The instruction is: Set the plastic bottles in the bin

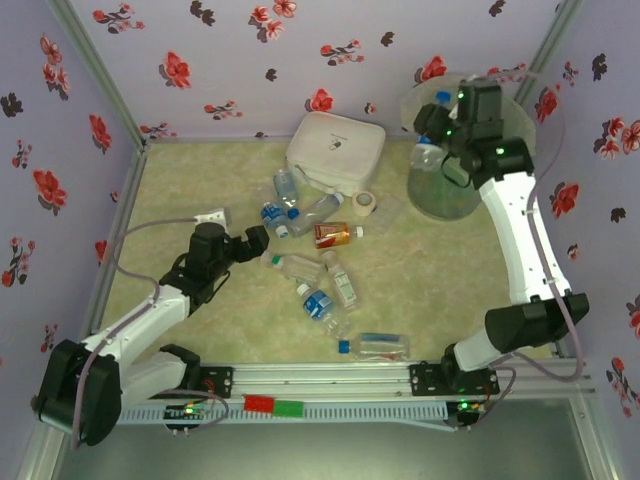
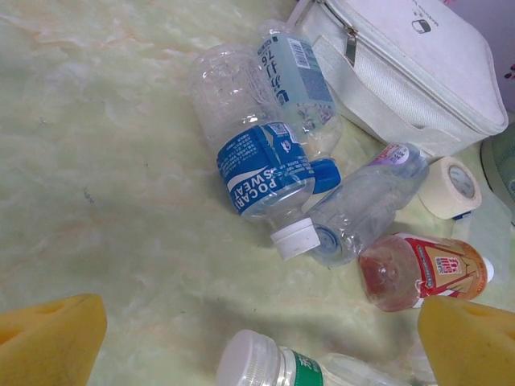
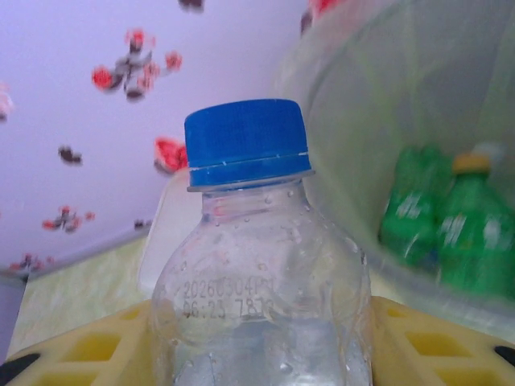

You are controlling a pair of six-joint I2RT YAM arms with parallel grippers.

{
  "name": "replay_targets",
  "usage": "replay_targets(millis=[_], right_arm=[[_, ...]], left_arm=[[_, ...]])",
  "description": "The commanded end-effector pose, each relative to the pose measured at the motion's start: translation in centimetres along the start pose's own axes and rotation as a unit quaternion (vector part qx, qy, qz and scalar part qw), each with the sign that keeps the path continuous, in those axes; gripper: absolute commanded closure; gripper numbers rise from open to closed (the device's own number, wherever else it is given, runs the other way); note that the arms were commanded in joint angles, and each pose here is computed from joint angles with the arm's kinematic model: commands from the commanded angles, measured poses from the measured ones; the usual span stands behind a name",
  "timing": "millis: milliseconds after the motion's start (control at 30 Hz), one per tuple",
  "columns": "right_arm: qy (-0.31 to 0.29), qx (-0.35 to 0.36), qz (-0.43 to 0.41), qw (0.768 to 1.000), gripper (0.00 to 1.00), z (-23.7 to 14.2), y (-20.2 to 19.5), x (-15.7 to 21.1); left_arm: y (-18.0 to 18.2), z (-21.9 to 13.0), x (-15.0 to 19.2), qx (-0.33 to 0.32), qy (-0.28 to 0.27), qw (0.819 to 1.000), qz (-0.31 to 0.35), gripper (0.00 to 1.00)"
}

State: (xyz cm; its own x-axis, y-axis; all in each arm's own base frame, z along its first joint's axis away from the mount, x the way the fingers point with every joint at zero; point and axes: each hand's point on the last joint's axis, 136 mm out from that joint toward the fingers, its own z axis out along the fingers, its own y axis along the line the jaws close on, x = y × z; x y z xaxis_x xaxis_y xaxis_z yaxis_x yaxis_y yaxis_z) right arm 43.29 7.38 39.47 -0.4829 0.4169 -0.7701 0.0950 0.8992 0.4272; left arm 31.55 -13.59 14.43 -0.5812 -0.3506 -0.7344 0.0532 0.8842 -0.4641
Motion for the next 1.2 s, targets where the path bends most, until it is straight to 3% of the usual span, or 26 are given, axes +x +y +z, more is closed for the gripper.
replay_targets(millis=[0,133,267,600,700,867,900,1167], right_arm=[[-0.057,0.028,-0.025,0.998,0.54,0.0,-1.8,-4.4],[-0.114,0.096,-0.034,0.988,0.54,1.0,-5.0,-7.9],[-0.128,0.146,-0.048,0.980,0.54,3.1,-7.4,-8.9],[-0.046,0.165,-0.003,0.985,0.49,10.3,-12.2,-4.9],[-0.033,0.162,0.009,0.986,0.42,11.4,-12.8,-3.9],[-0.032,0.149,0.012,0.988,0.13,11.0,-12.2,-4.1],[-0.034,0.146,0.012,0.989,0.02,10.7,-12.0,-4.3],[-0.057,0.129,-0.008,0.990,0.00,6.0,-9.8,-5.9]], left_arm=[[0.1,-0.5,-0.2,0.001,-0.004,1.000,-0.011,0.00],[0.1,-0.7,-0.1,0.000,-0.003,1.000,-0.006,0.00],[-0.2,-0.7,-0.2,0.005,0.002,1.000,-0.004,0.00],[-1.1,-0.7,-0.7,0.021,0.004,1.000,0.002,0.00],[-1.4,-0.6,-1.0,0.023,0.005,1.000,0.004,0.00],[-2.2,-0.2,-1.4,0.031,0.013,0.999,0.010,0.00],[-2.4,-0.1,-1.5,0.034,0.015,0.999,0.012,0.00],[-5.4,0.6,-1.9,0.078,0.047,0.995,0.038,0.00]])
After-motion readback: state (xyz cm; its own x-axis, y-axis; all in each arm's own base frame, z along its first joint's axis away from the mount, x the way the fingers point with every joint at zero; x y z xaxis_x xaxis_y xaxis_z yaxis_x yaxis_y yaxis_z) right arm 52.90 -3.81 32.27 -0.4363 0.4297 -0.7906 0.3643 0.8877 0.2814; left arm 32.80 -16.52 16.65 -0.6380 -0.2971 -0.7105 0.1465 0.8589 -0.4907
